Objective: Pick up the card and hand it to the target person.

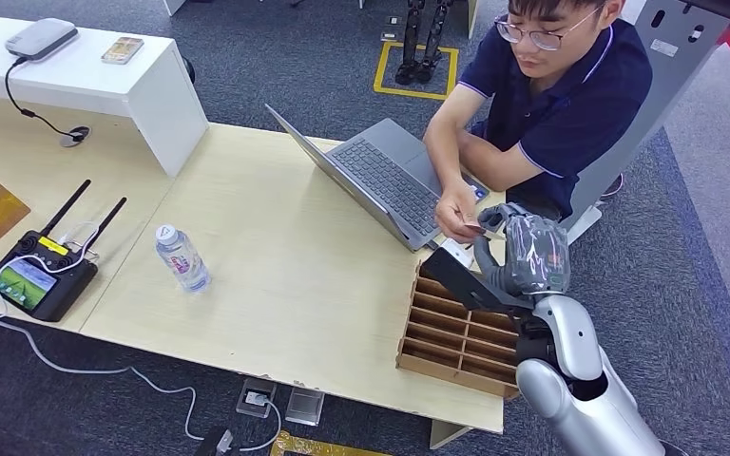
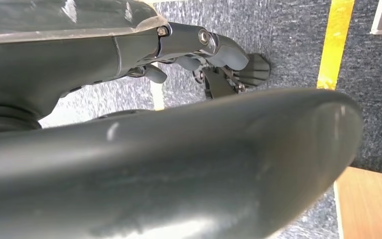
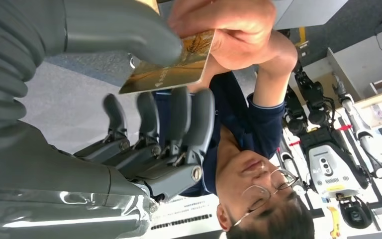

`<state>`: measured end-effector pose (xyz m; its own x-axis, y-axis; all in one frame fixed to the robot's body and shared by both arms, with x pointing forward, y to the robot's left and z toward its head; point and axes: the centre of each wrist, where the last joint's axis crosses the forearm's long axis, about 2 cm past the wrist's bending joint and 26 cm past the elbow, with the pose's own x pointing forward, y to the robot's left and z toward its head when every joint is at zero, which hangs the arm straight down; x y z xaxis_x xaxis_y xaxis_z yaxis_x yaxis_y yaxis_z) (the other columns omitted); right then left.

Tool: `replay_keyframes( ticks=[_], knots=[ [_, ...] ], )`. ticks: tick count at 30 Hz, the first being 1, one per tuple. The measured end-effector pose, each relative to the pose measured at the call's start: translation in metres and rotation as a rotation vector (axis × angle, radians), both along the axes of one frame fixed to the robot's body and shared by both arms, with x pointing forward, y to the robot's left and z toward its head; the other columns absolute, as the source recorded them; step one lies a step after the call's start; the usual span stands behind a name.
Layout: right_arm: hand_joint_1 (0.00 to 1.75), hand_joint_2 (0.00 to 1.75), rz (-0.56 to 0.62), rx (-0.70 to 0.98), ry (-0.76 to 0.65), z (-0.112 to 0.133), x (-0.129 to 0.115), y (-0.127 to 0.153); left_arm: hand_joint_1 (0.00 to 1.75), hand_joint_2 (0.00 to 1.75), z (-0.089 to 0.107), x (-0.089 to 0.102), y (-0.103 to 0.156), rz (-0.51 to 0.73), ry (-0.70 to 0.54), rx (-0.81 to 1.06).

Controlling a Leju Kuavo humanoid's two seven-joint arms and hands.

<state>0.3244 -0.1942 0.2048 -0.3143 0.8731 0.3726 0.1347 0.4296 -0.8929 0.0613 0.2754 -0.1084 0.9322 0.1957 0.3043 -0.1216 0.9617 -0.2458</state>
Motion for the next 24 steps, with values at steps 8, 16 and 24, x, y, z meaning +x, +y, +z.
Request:
replay_keyframes(
  ticks=[8,16,24],
  knots=[
    [0.00,1.75,0.126,0.211,0.077,-0.009,-0.011,0.000,0.00,0.00,0.000,-0.001,0.000,0.024,-0.010,0.017],
    [0.00,1.75,0.343,0.740,0.327,-0.029,-0.034,-0.010,0.00,0.00,0.000,-0.001,0.000,0.037,-0.007,0.017],
    [0.00,1.75,0.318,0.882,0.454,-0.054,-0.062,-0.029,0.00,0.00,0.000,-0.002,0.001,0.050,0.000,0.024]
  ],
)
